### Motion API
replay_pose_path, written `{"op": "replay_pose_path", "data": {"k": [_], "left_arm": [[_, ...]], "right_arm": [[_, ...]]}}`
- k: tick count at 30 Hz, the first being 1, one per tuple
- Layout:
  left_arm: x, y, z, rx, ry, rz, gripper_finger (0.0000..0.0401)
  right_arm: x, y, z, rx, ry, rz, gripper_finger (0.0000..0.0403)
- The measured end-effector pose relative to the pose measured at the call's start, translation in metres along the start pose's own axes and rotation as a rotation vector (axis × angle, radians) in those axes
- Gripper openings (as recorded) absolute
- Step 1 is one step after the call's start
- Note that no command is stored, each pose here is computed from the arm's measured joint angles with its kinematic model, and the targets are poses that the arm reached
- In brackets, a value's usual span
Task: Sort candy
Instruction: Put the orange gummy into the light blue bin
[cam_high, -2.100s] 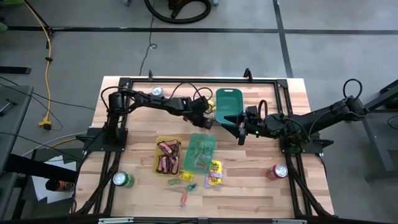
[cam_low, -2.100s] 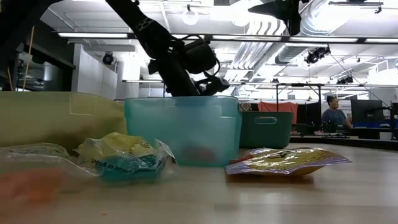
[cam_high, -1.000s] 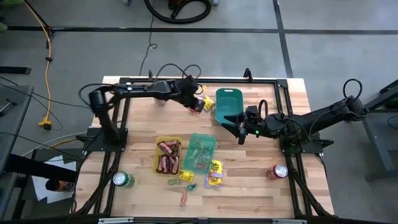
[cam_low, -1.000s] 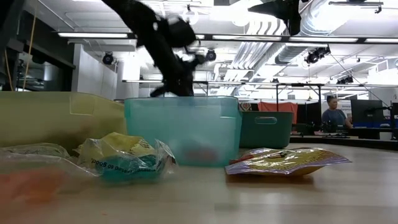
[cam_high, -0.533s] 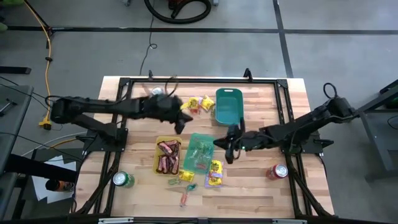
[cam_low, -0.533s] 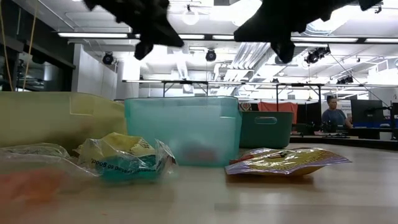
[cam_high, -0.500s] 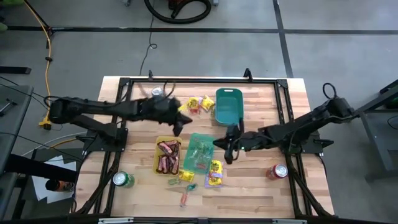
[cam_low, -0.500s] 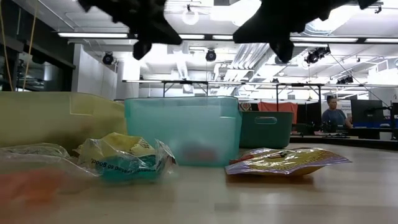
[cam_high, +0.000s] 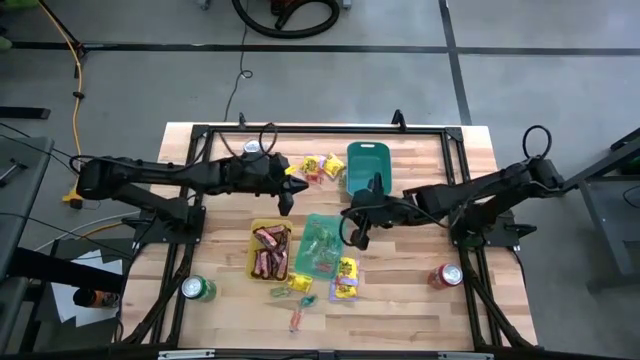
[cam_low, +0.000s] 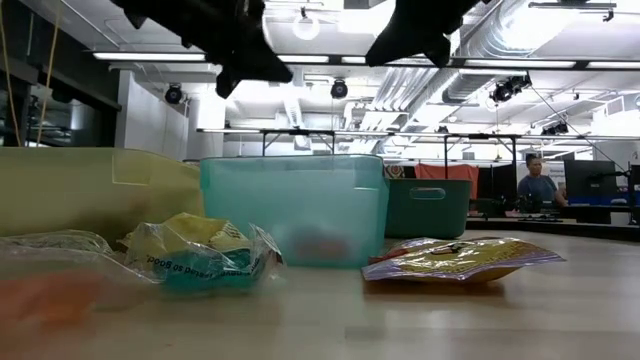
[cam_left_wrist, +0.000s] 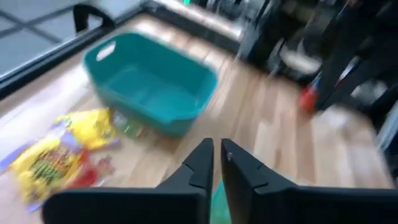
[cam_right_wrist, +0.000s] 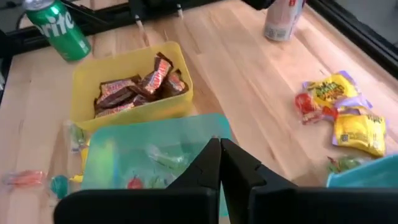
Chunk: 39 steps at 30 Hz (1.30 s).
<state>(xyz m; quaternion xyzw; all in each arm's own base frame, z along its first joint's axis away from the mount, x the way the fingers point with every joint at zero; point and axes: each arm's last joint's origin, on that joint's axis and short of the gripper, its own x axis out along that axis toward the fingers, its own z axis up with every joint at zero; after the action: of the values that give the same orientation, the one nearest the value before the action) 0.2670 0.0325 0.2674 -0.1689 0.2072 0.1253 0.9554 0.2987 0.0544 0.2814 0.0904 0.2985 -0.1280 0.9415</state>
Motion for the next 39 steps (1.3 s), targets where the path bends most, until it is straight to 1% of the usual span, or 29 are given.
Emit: {"op": "replay_pose_path", "data": {"k": [3, 6, 9, 12, 15, 19, 23, 26, 29, 31, 33, 37, 39], "left_arm": [[0.002, 0.000, -0.002, 0.033, 0.080, 0.022, 0.0044], [-0.003, -0.003, -0.005, 0.043, 0.128, 0.022, 0.0068], [-0.010, -0.009, -0.009, 0.039, 0.161, 0.007, 0.0087], [-0.017, -0.022, -0.014, 0.024, 0.193, -0.052, 0.0102], [-0.025, -0.045, -0.021, 0.013, 0.221, -0.159, 0.0114], [-0.040, -0.085, -0.037, -0.020, 0.280, -0.272, 0.0132], [-0.059, -0.123, -0.055, -0.094, 0.317, -0.311, 0.0149], [-0.074, -0.153, -0.065, -0.153, 0.341, -0.357, 0.0158], [-0.083, -0.180, -0.075, -0.174, 0.388, -0.382, 0.0161], [-0.086, -0.197, -0.079, -0.155, 0.428, -0.392, 0.0161], [-0.088, -0.212, -0.084, -0.103, 0.482, -0.393, 0.0161], [-0.087, -0.234, -0.097, 0.102, 0.612, -0.368, 0.0161], [-0.086, -0.242, -0.101, 0.202, 0.641, -0.357, 0.0161]], "right_arm": [[-0.001, 0.002, 0.001, 0.024, 0.020, 0.047, 0.0006], [-0.002, 0.011, 0.000, 0.060, 0.032, 0.200, 0.0006], [-0.004, 0.021, -0.006, 0.046, 0.088, 0.352, 0.0006], [-0.008, 0.030, -0.009, 0.050, 0.112, 0.418, 0.0006], [-0.012, 0.037, -0.013, 0.036, 0.119, 0.440, 0.0006], [-0.015, 0.043, -0.015, 0.016, 0.110, 0.446, 0.0007], [-0.015, 0.044, -0.015, 0.006, 0.097, 0.436, 0.0007], [-0.015, 0.044, -0.014, -0.044, 0.074, 0.443, 0.0007], [-0.016, 0.046, -0.011, -0.082, 0.029, 0.459, 0.0007], [-0.016, 0.047, -0.007, -0.085, -0.014, 0.476, 0.0007], [-0.018, 0.049, -0.002, -0.051, -0.061, 0.498, 0.0007], [-0.023, 0.056, 0.007, 0.085, -0.135, 0.561, 0.0007], [-0.026, 0.061, 0.010, 0.141, -0.159, 0.598, 0.0007]]}}
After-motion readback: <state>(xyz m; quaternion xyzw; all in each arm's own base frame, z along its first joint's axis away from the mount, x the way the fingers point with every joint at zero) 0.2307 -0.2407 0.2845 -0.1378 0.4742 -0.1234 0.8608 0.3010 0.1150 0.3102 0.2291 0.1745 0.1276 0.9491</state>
